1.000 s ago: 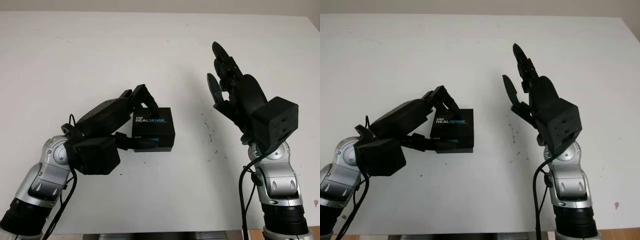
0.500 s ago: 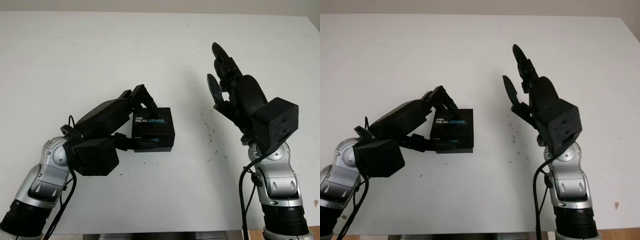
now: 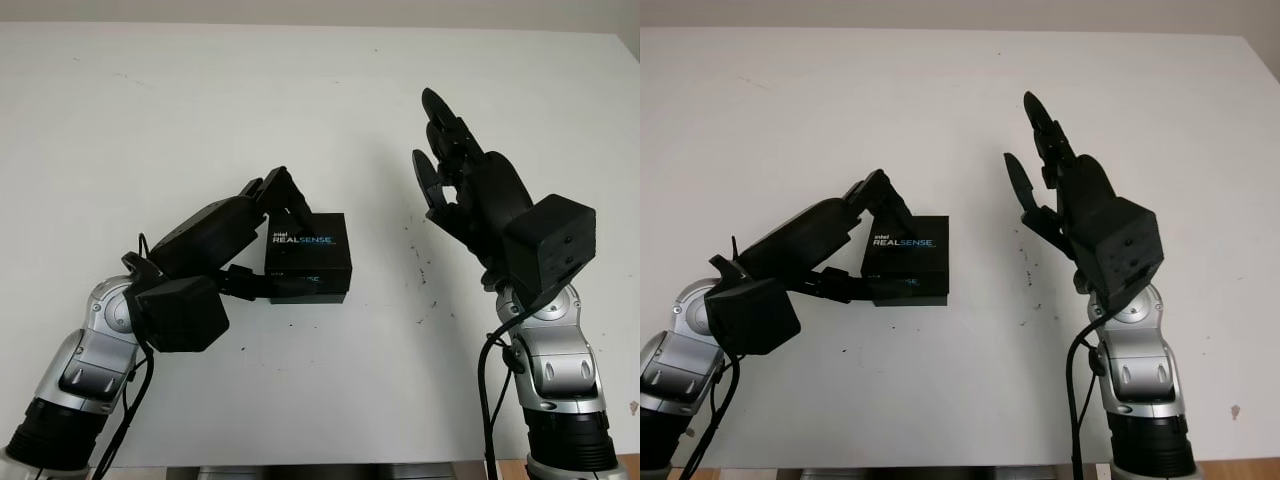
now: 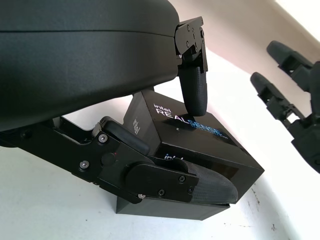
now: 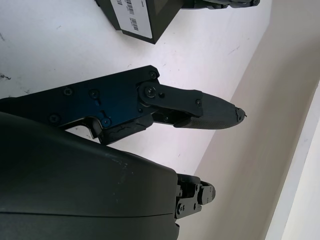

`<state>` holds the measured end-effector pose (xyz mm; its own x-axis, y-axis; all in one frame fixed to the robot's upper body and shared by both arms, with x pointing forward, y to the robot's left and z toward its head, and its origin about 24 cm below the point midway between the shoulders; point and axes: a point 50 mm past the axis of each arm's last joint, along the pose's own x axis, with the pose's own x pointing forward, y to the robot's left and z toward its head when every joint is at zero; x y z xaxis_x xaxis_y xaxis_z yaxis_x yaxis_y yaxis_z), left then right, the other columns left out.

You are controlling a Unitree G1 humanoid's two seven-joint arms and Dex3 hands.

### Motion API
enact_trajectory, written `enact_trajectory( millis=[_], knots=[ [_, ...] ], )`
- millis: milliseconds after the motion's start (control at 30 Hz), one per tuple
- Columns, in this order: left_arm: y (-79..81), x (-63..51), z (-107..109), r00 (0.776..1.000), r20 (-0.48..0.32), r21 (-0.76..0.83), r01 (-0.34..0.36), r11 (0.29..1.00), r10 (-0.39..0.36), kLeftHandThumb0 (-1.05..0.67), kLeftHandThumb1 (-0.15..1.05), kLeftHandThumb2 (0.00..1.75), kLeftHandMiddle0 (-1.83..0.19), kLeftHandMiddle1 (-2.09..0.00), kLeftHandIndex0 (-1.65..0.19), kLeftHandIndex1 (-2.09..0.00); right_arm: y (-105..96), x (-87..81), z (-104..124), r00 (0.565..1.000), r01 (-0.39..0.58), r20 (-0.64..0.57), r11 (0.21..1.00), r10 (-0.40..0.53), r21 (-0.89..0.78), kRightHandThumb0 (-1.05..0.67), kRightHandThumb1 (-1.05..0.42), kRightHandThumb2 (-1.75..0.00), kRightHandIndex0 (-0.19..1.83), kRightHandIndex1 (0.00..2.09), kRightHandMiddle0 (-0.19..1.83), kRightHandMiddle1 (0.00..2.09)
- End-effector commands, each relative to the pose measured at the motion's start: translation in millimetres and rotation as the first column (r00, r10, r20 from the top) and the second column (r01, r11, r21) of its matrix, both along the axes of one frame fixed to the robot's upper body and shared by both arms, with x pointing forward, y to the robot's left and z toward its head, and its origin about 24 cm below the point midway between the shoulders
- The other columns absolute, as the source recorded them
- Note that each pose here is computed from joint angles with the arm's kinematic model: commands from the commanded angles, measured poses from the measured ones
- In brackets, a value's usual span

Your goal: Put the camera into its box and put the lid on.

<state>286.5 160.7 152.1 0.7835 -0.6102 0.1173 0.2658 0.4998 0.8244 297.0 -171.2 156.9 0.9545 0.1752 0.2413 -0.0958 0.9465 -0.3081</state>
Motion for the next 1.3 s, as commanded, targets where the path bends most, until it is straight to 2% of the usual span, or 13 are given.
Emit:
enact_trajectory(
  millis=[0,467,700,867,1100,1267],
  knots=[
    [-2.2,-1.7,-3,1.0,0.005,-0.005,0.016,1.0,-0.016,-0.31,1.05,0.39,-0.12,-2.09,0.09,-2.07,-2,-2.4,1,1.0,-0.003,0.013,1.0,0.002,0.004,-0.64,-1.05,-0.56,-0.03,0.05,0.02,0.08],
    [-0.8,-6.8,-19,0.997,0.08,0.04,0.011,0.999,-0.014,-0.3,1.05,0.4,-0.12,-2.09,0.11,-1.91,-5,-2.7,1,1.0,0.002,0.01,1.0,-0.002,-0.005,-0.67,-1.05,-0.54,-0.03,0.05,0.03,0.08],
    [-0.7,-9.9,-29,0.992,0.123,0.079,-0.008,0.997,-0.001,-0.31,1.05,0.41,-0.15,-2.09,0.15,-2.02,-5,-4.2,1,1.0,-0.001,0.006,1.0,0.001,-0.001,-0.66,-1.05,-0.56,-0.03,0.05,0.02,0.07],
    [-2.0,-11.4,-36,0.991,0.135,0.076,-0.012,0.997,0.002,-0.31,1.05,0.43,-0.2,-2.09,0.16,-2.09,-6,-4.6,1,1.0,-0.001,0.001,1.0,0.001,0.0,-0.67,-1.05,-0.56,-0.03,0.05,0.02,0.07],
    [-3.6,-14.0,-44,0.992,0.129,0.065,-0.017,0.998,0.009,-0.31,1.05,0.44,-0.14,-2.09,0.16,-1.88,-5,-5.4,0,1.0,0.007,-0.01,1.0,-0.007,0.006,-0.66,-1.05,-0.56,-0.04,0.05,0.03,0.07],
    [-4.7,-14.5,-49,0.993,0.12,0.046,-0.014,0.999,0.008,-0.3,1.05,0.45,-0.08,-2.09,0.19,-1.93,-6,-5.2,-1,1.0,0.003,-0.008,1.0,-0.003,0.006,-0.66,-1.05,-0.56,-0.05,0.05,0.02,0.06]
  ],
)
